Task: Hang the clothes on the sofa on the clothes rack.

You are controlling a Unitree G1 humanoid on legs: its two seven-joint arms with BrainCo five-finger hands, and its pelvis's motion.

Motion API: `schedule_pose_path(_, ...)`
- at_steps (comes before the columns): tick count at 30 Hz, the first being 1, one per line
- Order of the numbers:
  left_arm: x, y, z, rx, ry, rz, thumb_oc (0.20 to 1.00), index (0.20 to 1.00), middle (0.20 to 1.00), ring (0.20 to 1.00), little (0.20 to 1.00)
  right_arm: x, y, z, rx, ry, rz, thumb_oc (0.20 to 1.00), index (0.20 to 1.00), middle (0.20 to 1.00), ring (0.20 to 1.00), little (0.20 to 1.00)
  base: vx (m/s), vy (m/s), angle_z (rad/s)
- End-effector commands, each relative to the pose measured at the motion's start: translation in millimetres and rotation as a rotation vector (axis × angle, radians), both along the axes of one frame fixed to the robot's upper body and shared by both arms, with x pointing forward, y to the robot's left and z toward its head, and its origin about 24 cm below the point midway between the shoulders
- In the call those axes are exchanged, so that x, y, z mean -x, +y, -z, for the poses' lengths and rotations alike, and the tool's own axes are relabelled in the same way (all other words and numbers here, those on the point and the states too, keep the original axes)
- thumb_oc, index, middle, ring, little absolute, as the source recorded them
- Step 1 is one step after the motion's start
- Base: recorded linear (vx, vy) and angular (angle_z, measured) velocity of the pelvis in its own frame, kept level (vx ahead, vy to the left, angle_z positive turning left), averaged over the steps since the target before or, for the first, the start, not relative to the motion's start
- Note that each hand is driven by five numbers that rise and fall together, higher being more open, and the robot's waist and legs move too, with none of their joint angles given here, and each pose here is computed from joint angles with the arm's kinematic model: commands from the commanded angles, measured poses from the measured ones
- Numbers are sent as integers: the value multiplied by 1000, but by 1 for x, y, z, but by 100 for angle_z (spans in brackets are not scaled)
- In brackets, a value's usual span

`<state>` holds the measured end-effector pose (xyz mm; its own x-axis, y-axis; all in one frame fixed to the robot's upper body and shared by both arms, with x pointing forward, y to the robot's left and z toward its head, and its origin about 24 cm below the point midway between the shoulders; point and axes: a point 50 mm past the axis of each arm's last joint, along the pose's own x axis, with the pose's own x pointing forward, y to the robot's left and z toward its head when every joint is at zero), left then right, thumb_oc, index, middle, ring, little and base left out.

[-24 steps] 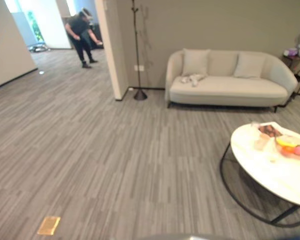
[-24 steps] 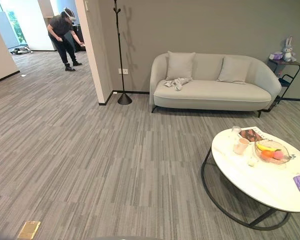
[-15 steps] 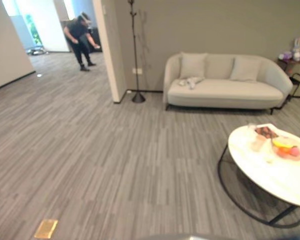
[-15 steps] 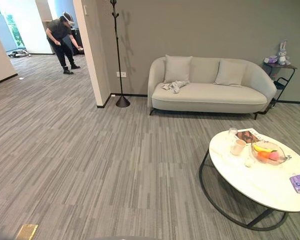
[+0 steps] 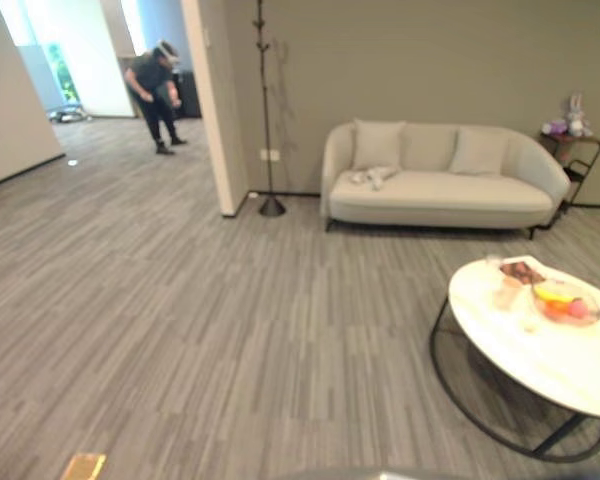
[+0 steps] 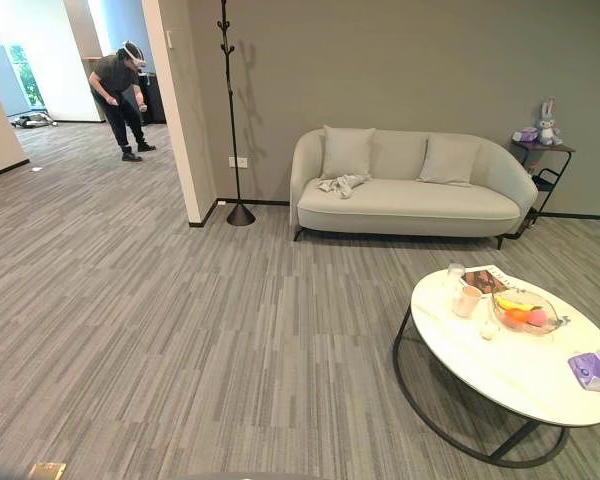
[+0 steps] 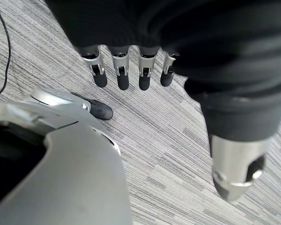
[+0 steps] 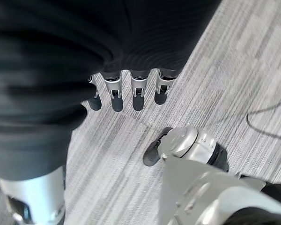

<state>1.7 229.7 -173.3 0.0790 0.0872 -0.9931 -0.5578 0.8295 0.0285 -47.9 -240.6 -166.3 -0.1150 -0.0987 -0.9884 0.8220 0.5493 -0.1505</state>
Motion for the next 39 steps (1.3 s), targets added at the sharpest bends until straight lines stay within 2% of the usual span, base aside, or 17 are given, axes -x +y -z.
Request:
schedule_pose_path(1, -28, -18, 3, 31, -61, 84, 1000, 1000, 1000, 1000, 1000, -31, 9, 4, -21, -48, -73, 1000, 1000, 1000, 1000, 1000, 0, 0, 0)
schedule_pose_path(24, -41, -17, 2, 22, -74, 192, 1000, 1000, 1000, 1000, 1000, -49, 14, 6, -43, -102, -168, 1000, 1000, 1000, 1000, 1000, 1, -26, 0)
schedule_pose_path(28, -51, -9, -1, 3, -107, 131, 1000, 1000, 1000, 1000, 1000, -62, 13, 6, -27, -145, -171, 1000, 1000, 1000, 1000, 1000, -27, -194, -8)
schedule_pose_path(32, -57, 1, -4, -31, -142, 56, 1000, 1000, 1000, 1000, 1000, -52, 3, 4, 1, -111, -157, 1000, 1000, 1000, 1000, 1000, 157, -136, -64)
schedule_pose_path(36, -40, 11, -4, -49, -118, -50, 1000, 1000, 1000, 1000, 1000, -49, -3, 3, 17, -124, -151, 1000, 1000, 1000, 1000, 1000, 357, 106, -63)
schedule_pose_path(39, -24, 19, -5, -80, -70, -86, 1000, 1000, 1000, 1000, 1000, -73, -6, 2, 34, -194, -282, 1000, 1000, 1000, 1000, 1000, 497, 97, -54)
